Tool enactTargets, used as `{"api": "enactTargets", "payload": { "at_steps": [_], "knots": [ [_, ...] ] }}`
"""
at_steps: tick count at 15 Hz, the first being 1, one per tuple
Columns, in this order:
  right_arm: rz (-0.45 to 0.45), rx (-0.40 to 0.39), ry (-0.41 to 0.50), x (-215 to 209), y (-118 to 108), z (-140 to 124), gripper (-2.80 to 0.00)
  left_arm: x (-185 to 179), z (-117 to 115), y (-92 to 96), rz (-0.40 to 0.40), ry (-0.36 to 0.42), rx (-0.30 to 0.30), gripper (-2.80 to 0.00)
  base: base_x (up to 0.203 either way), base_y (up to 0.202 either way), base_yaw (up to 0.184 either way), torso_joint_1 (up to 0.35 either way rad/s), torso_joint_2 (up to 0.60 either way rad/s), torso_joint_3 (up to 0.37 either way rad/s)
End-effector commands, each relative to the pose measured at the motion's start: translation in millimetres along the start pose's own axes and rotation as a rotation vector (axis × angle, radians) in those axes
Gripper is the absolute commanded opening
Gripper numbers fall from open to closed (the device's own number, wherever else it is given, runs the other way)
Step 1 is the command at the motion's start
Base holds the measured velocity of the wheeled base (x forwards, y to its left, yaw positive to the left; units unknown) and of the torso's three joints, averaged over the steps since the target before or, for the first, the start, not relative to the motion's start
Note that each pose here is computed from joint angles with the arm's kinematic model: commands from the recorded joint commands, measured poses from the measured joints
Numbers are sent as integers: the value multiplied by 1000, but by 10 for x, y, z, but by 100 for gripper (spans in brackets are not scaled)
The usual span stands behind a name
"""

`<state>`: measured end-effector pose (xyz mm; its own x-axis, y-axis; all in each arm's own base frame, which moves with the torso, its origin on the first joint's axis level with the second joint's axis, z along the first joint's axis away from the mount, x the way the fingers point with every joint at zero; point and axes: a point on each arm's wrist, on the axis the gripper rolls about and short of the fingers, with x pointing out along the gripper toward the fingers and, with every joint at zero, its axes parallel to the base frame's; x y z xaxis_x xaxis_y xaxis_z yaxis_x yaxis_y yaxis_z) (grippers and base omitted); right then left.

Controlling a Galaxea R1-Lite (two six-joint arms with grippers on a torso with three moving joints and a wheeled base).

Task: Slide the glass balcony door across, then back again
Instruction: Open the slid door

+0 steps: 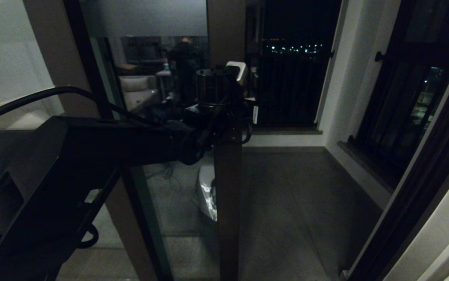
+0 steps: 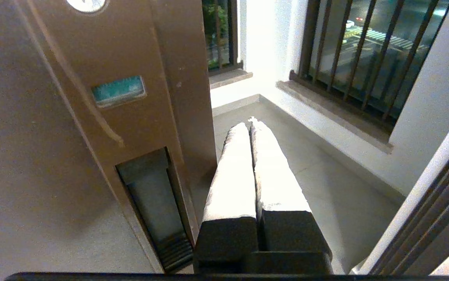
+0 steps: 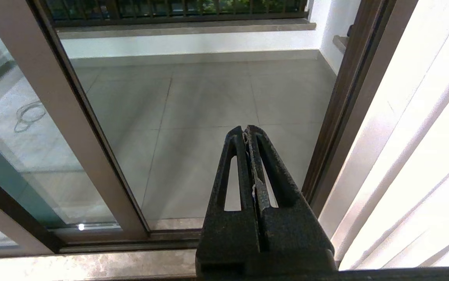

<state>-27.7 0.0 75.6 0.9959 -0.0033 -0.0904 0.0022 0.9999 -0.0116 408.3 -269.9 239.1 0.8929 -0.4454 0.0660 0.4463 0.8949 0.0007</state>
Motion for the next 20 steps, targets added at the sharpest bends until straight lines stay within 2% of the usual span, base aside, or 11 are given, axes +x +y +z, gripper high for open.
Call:
{"api": "enactTargets", "payload": {
  "at_steps": [1, 3, 5, 7, 20],
  "knots": [
    [0, -1, 2, 1, 0, 0, -280, -46, -8, 12, 3, 16, 4, -280, 0, 0, 0, 0, 0, 0],
    [0, -1, 2, 1, 0, 0, -280, -126, -64, 12, 0, 36, 25, -280, 0, 0, 0, 0, 0, 0],
    [0, -1, 2, 1, 0, 0, -280, -158, -89, 9, 26, -16, 46, -280, 0, 0, 0, 0, 0, 0],
    [0, -1, 2, 1, 0, 0, -280, -174, -162, 15, 55, -5, 64, -280, 0, 0, 0, 0, 0, 0],
    [0, -1, 2, 1, 0, 0, -280, -314, -66, 69, 67, 2, 66, -280, 0, 0, 0, 0, 0, 0]
  ]
}}
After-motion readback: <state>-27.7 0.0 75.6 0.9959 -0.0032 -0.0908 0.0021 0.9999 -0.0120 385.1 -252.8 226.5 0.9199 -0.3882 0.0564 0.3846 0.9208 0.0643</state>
